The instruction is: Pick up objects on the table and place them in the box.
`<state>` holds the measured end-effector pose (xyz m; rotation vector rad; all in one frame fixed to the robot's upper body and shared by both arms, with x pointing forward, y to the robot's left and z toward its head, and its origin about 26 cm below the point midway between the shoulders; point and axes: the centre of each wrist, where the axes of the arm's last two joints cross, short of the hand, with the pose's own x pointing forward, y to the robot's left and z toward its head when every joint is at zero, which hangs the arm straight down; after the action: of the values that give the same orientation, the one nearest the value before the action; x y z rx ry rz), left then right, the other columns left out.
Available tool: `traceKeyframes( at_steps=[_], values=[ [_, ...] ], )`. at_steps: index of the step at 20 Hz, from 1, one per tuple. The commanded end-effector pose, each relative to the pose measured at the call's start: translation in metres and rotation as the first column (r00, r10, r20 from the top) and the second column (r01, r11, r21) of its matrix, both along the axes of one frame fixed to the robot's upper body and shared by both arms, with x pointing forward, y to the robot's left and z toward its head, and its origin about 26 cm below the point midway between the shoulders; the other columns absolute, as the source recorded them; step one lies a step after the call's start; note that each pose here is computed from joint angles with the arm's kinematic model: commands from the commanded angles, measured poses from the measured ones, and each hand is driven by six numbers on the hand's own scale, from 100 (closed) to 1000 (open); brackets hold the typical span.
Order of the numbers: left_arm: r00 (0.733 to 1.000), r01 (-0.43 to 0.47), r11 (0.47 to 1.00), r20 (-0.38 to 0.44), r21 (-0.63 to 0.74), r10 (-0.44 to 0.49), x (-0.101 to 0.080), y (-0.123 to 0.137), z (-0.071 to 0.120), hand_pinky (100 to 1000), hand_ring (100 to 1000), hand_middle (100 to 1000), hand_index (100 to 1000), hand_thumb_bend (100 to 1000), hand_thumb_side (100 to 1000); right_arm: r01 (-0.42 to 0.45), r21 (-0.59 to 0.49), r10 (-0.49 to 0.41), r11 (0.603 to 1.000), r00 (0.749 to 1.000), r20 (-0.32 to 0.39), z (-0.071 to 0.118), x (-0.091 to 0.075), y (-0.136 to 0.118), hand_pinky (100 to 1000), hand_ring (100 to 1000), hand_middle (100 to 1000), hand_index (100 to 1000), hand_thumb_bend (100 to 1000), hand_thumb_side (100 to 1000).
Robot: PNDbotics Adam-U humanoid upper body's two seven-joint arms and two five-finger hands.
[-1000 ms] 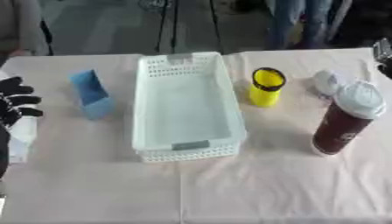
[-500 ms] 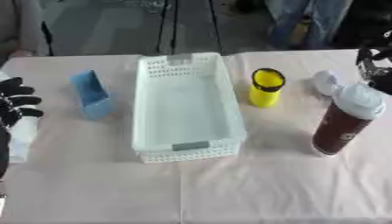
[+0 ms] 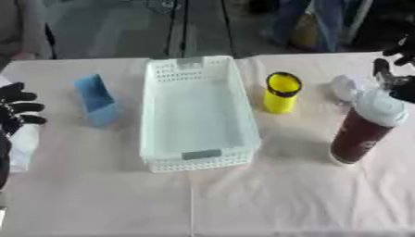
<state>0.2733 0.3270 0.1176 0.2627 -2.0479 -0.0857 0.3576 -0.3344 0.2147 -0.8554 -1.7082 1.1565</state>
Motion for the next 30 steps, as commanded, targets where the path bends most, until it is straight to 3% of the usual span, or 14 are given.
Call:
traceKeyframes(
  at_steps=[1,7,8,11,14,24,30],
  values=[
    [1.0,0.005,0.999,0.016,0.032,-0.005,-0.001,0.003,0.007,580,644,644,799,240,965,0.003,-0.056,-0.004,0.998,1.0,-0.003,0.015,-0.001,-0.008,794,865,891,945,113,662],
    [1.0,0.006,0.999,0.015,0.032,-0.007,-0.001,0.003,0.007,581,643,644,800,240,965,-0.036,-0.105,0.025,0.994,0.994,-0.104,0.013,0.002,-0.012,866,918,913,964,205,705],
    [1.0,0.006,0.999,0.015,0.033,-0.007,-0.001,0.003,0.007,581,643,645,800,240,965,-0.041,-0.113,0.027,0.993,0.992,-0.123,0.012,0.002,-0.013,878,935,923,970,265,731],
    [1.0,0.009,0.999,0.013,0.033,-0.009,-0.001,0.003,0.007,582,643,645,801,240,966,-0.066,-0.137,0.036,0.988,0.977,-0.212,0.008,0.005,-0.016,876,936,925,973,307,757],
    [1.0,0.01,0.999,0.012,0.034,-0.011,-0.001,0.003,0.007,582,642,645,801,240,966,-0.074,-0.139,0.037,0.988,0.966,-0.257,0.007,0.006,-0.019,867,932,919,970,351,782],
    [1.0,0.013,0.999,0.01,0.037,-0.013,-0.001,0.003,0.007,583,641,645,801,240,966,-0.053,-0.185,-0.008,0.981,0.948,-0.317,0.003,0.008,-0.026,879,937,922,968,405,784],
    [1.0,0.014,0.999,0.01,0.037,-0.015,-0.001,0.002,0.007,584,640,646,802,240,966,-0.026,-0.256,-0.05,0.966,0.957,-0.285,0.004,0.011,-0.027,904,949,930,962,442,771]
  ],
)
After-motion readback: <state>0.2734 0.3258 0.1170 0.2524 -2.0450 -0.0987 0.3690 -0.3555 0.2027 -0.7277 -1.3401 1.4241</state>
